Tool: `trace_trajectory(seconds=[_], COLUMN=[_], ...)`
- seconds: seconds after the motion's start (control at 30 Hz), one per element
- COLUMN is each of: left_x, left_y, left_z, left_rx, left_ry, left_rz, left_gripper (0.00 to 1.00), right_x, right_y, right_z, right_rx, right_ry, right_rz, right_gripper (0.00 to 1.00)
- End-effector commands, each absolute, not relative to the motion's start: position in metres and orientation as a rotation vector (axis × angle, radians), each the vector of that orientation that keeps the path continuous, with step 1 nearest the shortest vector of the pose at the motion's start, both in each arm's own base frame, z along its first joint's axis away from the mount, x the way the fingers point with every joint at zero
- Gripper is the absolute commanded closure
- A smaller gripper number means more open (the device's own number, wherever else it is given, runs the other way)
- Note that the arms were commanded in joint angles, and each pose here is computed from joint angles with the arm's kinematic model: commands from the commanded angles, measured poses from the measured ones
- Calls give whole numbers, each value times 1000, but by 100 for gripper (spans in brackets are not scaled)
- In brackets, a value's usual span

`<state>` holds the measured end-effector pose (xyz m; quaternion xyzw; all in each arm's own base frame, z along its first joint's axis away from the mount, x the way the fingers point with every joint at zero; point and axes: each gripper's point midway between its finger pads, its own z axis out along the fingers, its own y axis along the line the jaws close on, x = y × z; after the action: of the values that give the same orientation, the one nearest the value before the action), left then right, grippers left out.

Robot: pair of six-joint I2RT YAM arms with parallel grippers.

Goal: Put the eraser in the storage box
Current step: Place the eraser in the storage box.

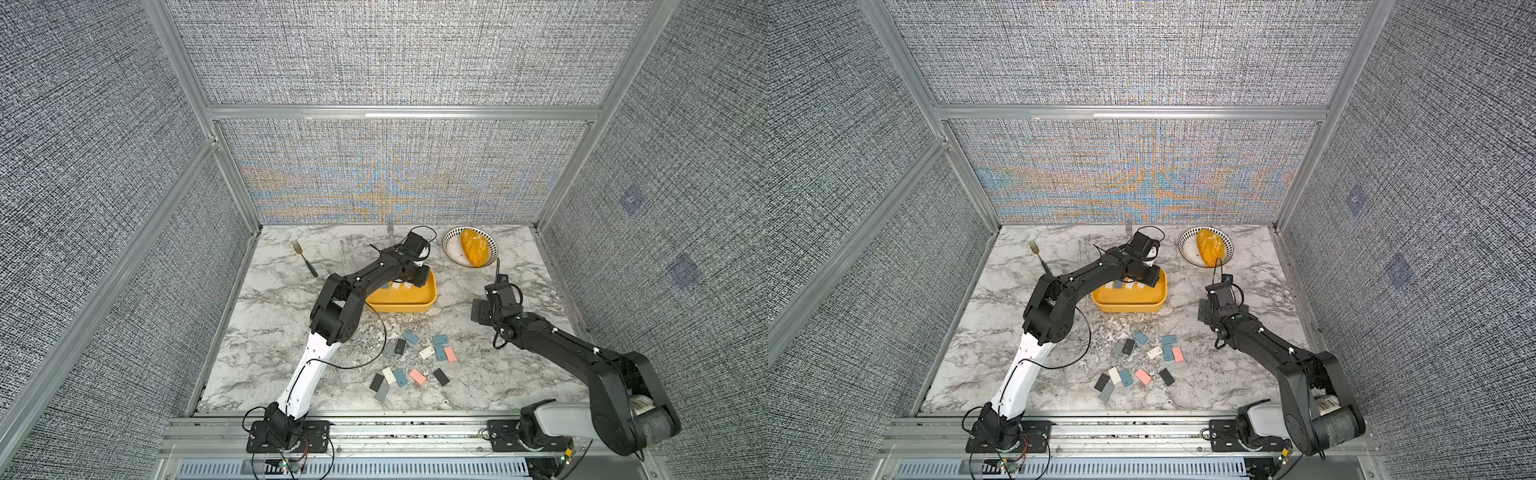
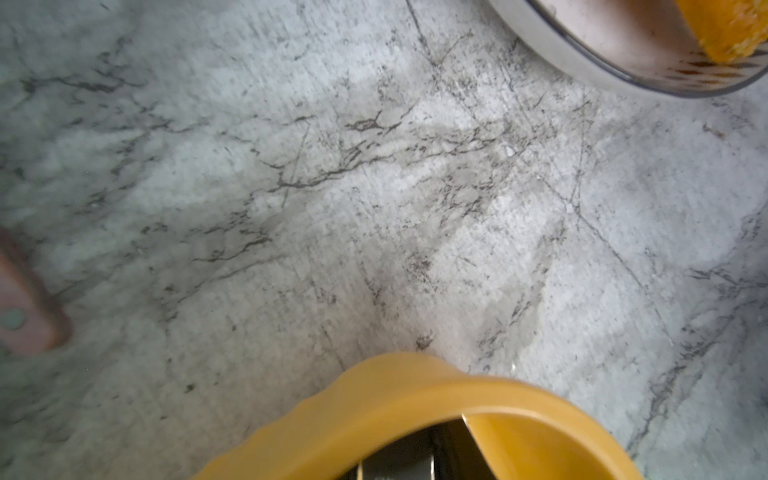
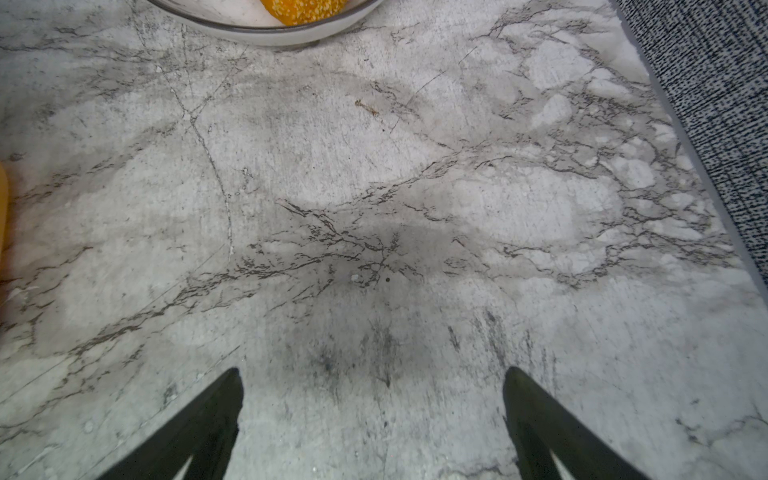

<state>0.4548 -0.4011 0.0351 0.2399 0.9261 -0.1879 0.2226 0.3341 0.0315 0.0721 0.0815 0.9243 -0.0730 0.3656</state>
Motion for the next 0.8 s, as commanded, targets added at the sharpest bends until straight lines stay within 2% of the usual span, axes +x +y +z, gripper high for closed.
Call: trace_trajectory(seconds=[0.0, 0.3, 0.43, 0.77], left_x=[459, 458, 458, 458], left_y=[-403, -404, -404, -404], left_z=[38, 43, 48, 97], left_rx=[653, 653, 653, 629], left_ry=[2540, 2534, 2528, 2438], left_rz=[-517, -529, -530, -568], left_gripper=[68, 60, 51, 43], right_x=[335, 335, 334, 336], right_y=[32, 32, 32, 56], right_z=[74, 75, 76, 84], right_rx=[217, 219, 217, 112], right_ry=[2366, 2362, 2361, 2379], right_rz=[-177, -173, -172, -115], right_gripper=[2, 2, 2, 2])
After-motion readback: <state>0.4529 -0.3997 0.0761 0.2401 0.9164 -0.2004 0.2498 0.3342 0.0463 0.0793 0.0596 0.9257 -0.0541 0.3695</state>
